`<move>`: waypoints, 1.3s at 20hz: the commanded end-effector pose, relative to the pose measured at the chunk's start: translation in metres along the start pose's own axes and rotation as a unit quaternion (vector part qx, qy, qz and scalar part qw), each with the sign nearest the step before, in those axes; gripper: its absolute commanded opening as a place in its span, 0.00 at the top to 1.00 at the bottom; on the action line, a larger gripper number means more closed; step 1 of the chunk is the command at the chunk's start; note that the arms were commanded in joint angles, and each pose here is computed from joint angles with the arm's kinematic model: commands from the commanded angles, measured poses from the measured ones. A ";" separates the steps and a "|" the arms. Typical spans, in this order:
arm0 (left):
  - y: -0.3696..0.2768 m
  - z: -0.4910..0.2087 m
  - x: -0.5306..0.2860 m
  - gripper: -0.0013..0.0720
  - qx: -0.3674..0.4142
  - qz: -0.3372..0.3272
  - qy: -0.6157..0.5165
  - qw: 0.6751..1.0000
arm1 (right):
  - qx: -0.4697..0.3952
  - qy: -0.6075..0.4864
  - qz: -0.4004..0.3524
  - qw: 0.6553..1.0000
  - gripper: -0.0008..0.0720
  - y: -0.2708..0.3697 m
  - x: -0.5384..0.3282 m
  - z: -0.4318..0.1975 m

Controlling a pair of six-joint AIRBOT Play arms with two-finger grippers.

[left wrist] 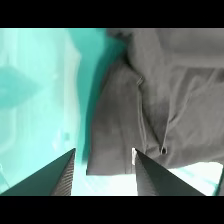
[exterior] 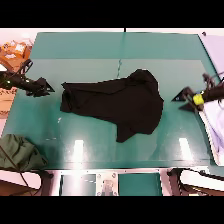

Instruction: Fold the shirts.

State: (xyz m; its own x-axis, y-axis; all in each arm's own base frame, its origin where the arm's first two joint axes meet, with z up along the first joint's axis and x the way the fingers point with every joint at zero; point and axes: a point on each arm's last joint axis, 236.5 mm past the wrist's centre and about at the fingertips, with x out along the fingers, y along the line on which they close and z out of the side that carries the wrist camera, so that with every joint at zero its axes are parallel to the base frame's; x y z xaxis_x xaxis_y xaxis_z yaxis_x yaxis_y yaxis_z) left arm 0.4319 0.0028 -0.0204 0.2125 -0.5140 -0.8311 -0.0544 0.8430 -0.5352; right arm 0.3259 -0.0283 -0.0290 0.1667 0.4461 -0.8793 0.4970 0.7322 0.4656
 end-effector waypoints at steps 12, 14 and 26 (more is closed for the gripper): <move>-0.007 -0.030 -0.003 0.41 -0.010 -0.011 0.064 0.998 | 0.002 0.014 0.050 0.999 0.97 0.007 0.108 -0.039; -0.012 -0.042 0.006 0.41 0.003 0.012 0.095 0.995 | 0.007 -0.021 0.056 0.998 0.97 0.005 0.088 -0.009; -0.088 -0.101 0.084 0.41 0.136 0.218 0.181 0.949 | -0.012 -0.045 0.056 0.997 0.97 0.000 0.070 0.013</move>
State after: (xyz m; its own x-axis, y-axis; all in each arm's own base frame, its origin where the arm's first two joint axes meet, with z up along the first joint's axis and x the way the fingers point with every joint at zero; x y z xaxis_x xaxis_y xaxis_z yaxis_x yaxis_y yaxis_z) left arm 0.3641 -0.1198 -0.0546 -0.1264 -0.1846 -0.9746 0.1852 0.9609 -0.2060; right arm 0.3484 -0.0023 -0.0921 0.2977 0.4805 -0.8249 0.4585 0.6859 0.5651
